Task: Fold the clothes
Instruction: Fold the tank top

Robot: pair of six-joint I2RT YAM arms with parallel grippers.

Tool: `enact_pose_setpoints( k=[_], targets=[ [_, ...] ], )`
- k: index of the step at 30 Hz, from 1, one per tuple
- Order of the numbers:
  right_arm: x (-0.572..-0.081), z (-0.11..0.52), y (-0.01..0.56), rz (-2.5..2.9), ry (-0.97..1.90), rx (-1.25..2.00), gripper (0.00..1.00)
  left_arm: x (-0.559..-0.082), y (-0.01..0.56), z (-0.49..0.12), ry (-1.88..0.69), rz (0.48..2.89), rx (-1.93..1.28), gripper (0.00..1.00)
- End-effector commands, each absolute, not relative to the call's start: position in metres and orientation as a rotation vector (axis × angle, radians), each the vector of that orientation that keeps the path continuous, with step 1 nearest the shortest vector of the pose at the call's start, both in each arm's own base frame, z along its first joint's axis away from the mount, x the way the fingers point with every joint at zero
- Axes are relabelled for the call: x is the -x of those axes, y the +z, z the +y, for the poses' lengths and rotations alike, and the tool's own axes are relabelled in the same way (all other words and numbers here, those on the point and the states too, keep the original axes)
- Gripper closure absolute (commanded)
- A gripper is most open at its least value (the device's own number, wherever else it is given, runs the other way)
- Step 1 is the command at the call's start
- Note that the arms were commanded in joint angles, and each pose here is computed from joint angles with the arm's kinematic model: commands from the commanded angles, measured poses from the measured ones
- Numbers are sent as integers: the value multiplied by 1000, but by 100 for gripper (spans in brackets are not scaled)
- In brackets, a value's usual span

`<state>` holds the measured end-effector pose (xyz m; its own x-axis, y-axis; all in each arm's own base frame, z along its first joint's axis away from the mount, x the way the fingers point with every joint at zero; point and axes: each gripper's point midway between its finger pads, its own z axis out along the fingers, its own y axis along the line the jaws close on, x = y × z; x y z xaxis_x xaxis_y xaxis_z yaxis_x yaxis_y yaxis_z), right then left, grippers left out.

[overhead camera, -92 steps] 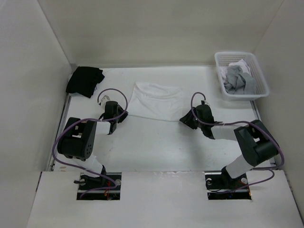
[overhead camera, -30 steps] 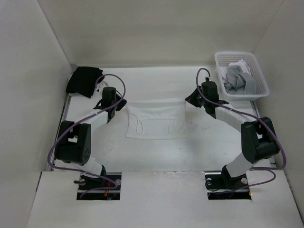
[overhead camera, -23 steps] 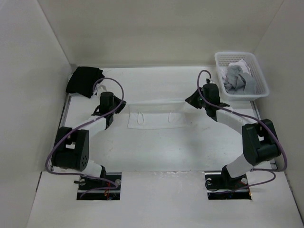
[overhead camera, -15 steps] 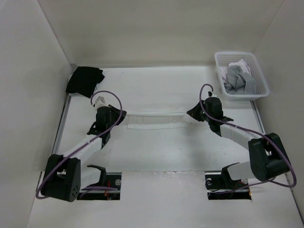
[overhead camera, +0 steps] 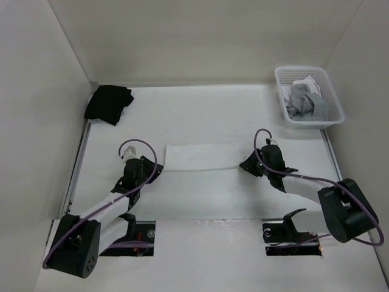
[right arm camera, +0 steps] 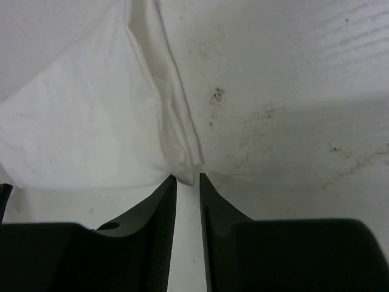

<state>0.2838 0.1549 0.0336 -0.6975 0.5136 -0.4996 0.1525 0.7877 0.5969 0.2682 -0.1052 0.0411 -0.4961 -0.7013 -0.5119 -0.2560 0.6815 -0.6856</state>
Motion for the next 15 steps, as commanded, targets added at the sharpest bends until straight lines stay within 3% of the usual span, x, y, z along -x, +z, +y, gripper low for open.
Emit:
enact_pose_setpoints(
  k=[1, 5, 11, 15],
  targets=[
    [-291, 156, 52, 2207, 715, -500, 67, -273, 54, -99, -711, 1990, 750, 75],
    [-293, 159, 76, 2168, 698, -455, 64, -283, 95, -108, -749, 1926, 696, 76],
    [-319, 188, 104, 2126, 692, -331, 88, -305, 128, -155, -775, 1914, 576, 75],
    [-350, 210, 99, 2138, 739, -301, 94, -337, 113, -173, -791, 1922, 582, 76]
  ],
)
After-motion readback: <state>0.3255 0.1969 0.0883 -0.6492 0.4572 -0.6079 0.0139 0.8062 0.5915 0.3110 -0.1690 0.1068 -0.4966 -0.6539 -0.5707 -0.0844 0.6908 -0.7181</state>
